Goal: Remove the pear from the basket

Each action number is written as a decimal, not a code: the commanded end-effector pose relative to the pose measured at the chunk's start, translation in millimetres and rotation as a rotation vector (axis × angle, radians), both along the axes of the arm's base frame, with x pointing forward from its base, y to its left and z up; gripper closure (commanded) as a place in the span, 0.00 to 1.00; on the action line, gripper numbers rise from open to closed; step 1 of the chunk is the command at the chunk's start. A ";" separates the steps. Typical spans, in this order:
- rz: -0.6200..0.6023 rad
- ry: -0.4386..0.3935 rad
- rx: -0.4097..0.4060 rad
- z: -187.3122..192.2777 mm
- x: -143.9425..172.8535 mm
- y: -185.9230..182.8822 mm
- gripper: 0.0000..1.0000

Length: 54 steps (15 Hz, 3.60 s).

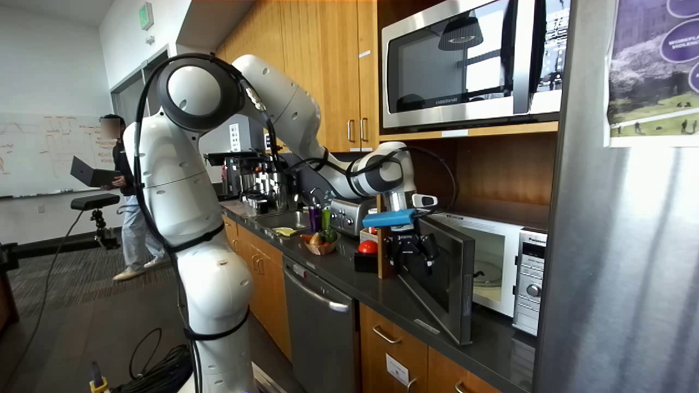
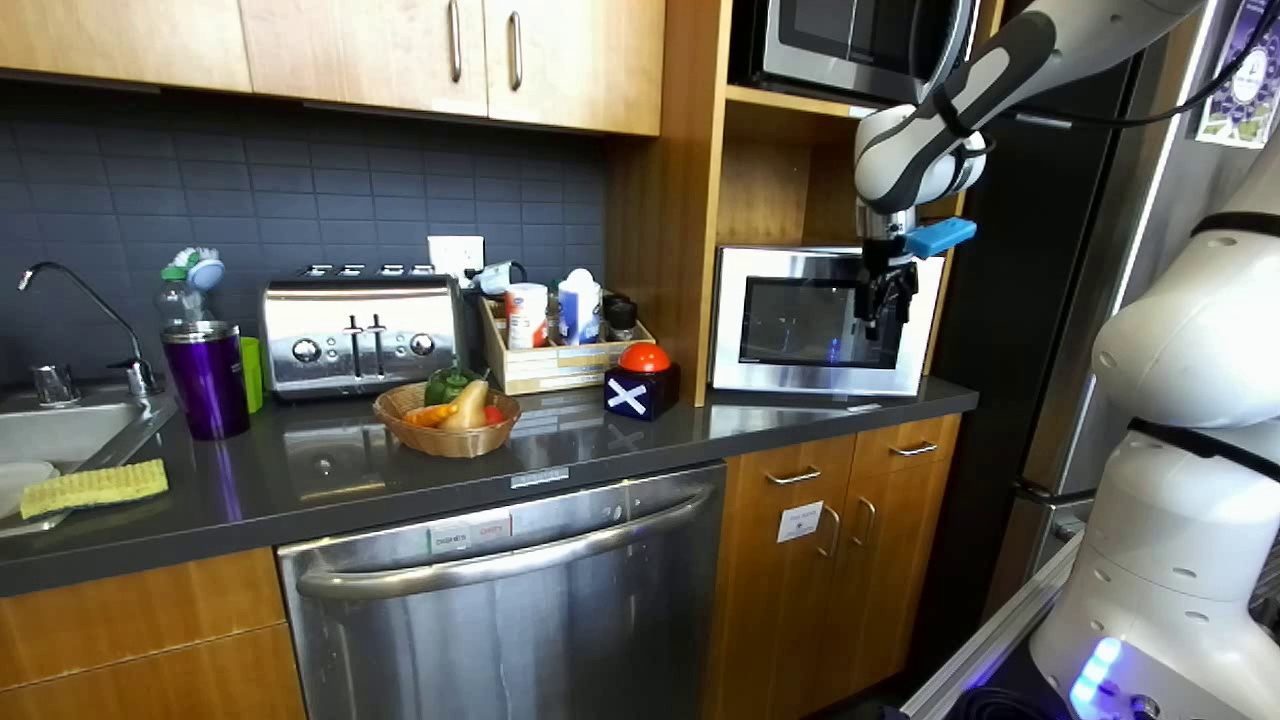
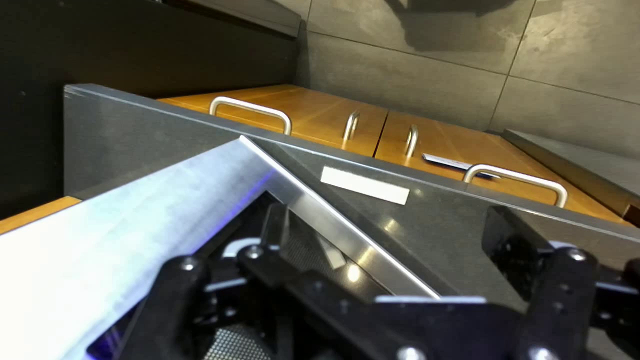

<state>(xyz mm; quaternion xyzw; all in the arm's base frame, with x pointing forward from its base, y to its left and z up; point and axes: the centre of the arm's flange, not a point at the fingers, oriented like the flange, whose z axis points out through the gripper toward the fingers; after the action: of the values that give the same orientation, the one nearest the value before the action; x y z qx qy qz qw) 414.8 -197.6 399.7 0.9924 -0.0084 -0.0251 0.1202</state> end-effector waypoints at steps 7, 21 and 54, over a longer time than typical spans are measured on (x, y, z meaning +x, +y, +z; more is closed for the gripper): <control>0.000 0.000 0.000 0.0 0.0 0.0 0.00; 0.000 0.000 0.000 0.0 0.0 0.0 0.00; 0.107 0.079 0.013 -15.4 -29.4 76.1 0.00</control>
<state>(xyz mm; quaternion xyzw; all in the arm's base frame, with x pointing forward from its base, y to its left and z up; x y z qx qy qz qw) 400.9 -149.3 372.9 0.9913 0.0360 -0.0582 0.1124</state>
